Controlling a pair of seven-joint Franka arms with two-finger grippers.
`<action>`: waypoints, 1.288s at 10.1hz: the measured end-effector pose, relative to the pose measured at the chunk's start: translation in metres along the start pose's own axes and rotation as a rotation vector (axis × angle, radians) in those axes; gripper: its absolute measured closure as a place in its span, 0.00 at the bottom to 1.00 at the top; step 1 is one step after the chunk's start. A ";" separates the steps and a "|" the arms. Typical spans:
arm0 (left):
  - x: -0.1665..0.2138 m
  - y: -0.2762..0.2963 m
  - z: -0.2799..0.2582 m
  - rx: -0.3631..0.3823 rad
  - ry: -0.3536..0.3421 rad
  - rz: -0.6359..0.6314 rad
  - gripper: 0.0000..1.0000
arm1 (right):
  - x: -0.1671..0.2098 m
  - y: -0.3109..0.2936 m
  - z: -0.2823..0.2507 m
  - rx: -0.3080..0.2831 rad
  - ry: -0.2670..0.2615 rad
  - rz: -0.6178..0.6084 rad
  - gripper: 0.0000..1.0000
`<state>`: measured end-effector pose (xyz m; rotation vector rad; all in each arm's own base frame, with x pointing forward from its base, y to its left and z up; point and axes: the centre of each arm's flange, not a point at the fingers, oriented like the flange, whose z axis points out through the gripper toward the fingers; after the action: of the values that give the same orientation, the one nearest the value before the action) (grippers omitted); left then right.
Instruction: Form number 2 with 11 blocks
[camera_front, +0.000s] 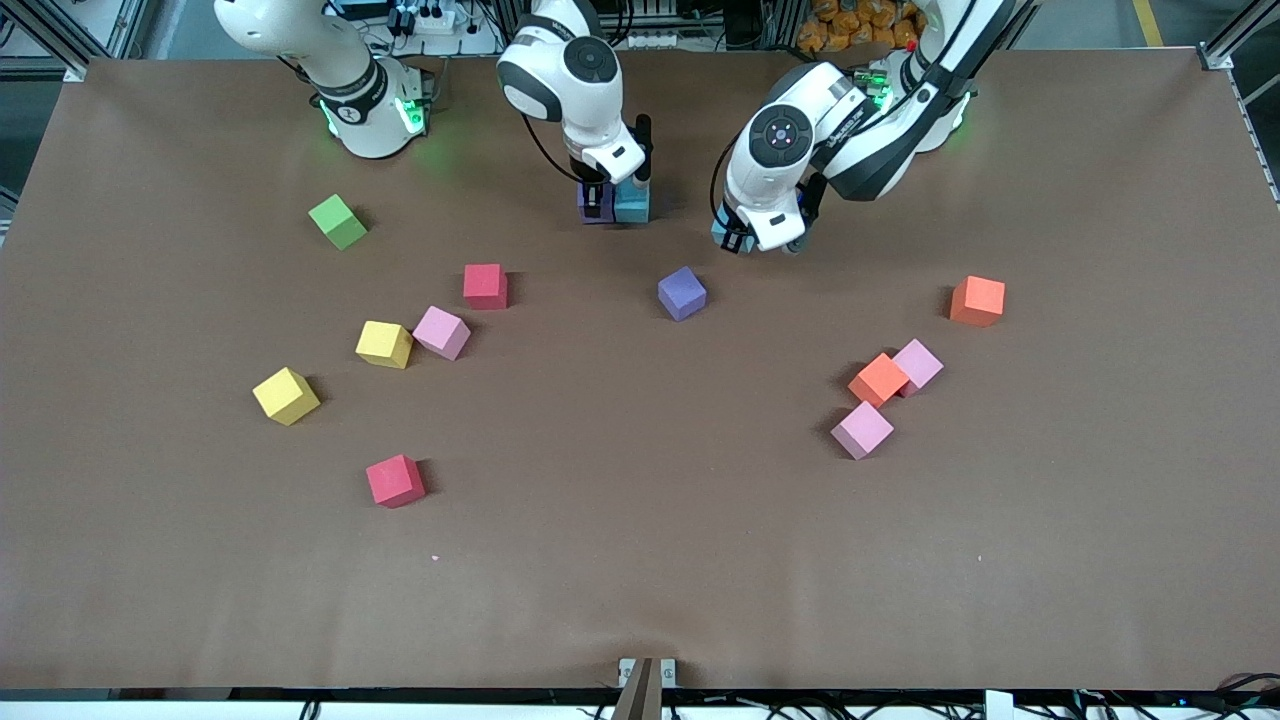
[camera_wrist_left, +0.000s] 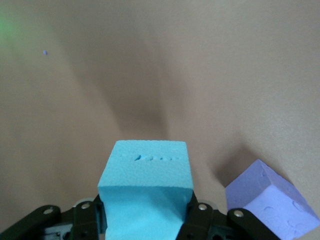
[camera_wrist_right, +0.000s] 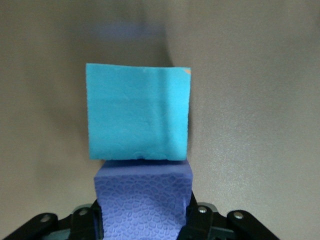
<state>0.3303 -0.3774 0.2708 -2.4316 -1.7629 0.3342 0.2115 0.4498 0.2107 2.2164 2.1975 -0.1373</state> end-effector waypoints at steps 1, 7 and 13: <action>-0.003 -0.006 0.009 -0.009 -0.006 -0.034 0.44 | 0.000 0.000 0.001 0.000 -0.002 0.000 0.42; -0.032 -0.022 0.037 -0.055 -0.089 -0.218 0.44 | 0.002 0.001 0.004 0.000 -0.004 0.001 0.31; -0.057 -0.046 0.055 -0.078 -0.124 -0.270 0.44 | 0.006 0.002 -0.019 0.009 -0.009 0.042 0.00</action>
<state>0.2577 -0.4188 0.2343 -2.2246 -2.1625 0.4000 0.2141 0.4567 0.2289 2.2603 2.1486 -0.1570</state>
